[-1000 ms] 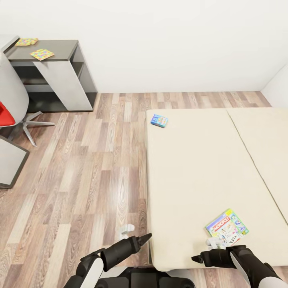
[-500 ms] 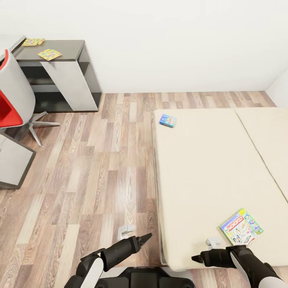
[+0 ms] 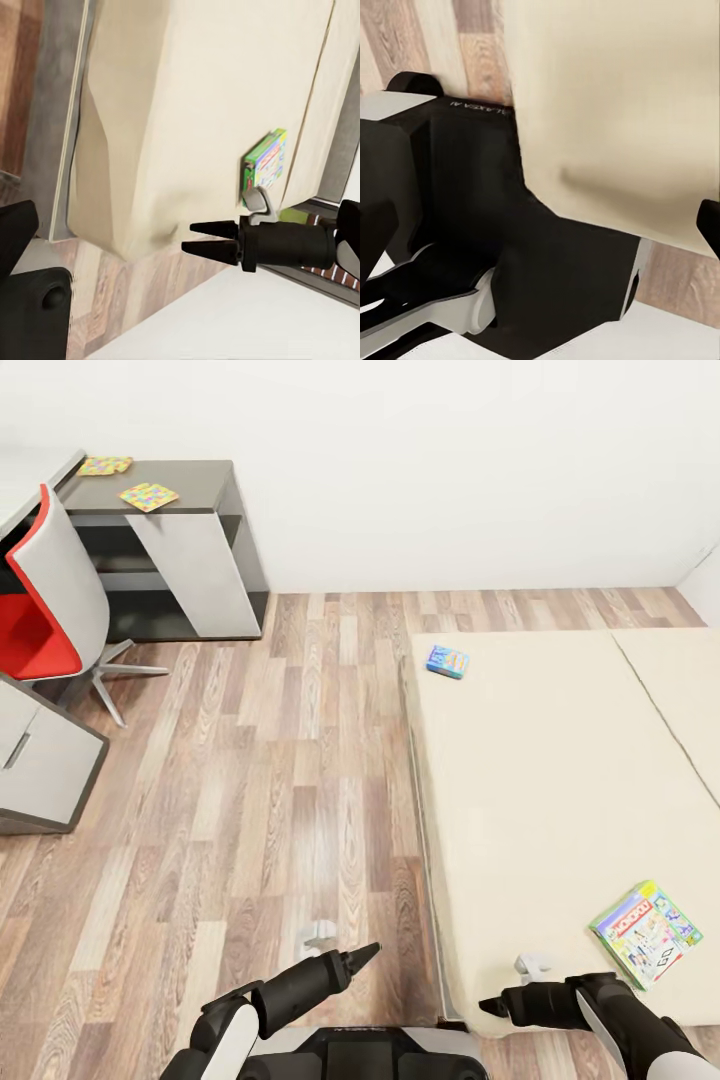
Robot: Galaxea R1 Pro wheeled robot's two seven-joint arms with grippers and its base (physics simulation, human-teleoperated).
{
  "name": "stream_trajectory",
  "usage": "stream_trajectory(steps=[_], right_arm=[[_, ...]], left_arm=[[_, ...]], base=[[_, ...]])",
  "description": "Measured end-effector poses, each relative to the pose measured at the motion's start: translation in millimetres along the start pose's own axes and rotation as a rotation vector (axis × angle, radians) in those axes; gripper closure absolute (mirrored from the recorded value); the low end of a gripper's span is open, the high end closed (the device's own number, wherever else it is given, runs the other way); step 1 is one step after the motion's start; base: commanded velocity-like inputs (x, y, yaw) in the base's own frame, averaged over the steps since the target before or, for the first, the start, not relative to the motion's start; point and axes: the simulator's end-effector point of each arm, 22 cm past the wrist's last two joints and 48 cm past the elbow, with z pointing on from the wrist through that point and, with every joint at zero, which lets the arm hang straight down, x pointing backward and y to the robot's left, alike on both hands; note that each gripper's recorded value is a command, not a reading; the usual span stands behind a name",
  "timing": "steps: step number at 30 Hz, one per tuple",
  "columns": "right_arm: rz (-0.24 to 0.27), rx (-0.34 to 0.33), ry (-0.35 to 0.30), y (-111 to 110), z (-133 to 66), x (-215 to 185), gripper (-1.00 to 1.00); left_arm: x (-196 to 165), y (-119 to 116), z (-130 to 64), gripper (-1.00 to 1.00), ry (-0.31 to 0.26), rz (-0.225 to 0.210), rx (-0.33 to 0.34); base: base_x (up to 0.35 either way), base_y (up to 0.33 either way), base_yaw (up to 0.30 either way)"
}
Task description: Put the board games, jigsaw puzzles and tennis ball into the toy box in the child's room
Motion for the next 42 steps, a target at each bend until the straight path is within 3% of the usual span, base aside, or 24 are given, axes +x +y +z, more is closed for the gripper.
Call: stream_trajectory(steps=[25, 42], right_arm=[[-0.014, 0.002, -0.019, -1, -3.0, -8, -1.0], [-0.113, 0.028, -0.176, 6, -37.2, -89, -1.0]], left_arm=[[0, 0, -0.2, -1.0, 0.0, -0.001, 0.0], [-10, -3, 1.7, -1.0, -0.007, 0.012, -0.002]], base=[[0.0, 0.278, 0.0], [0.0, 0.063, 0.0]])
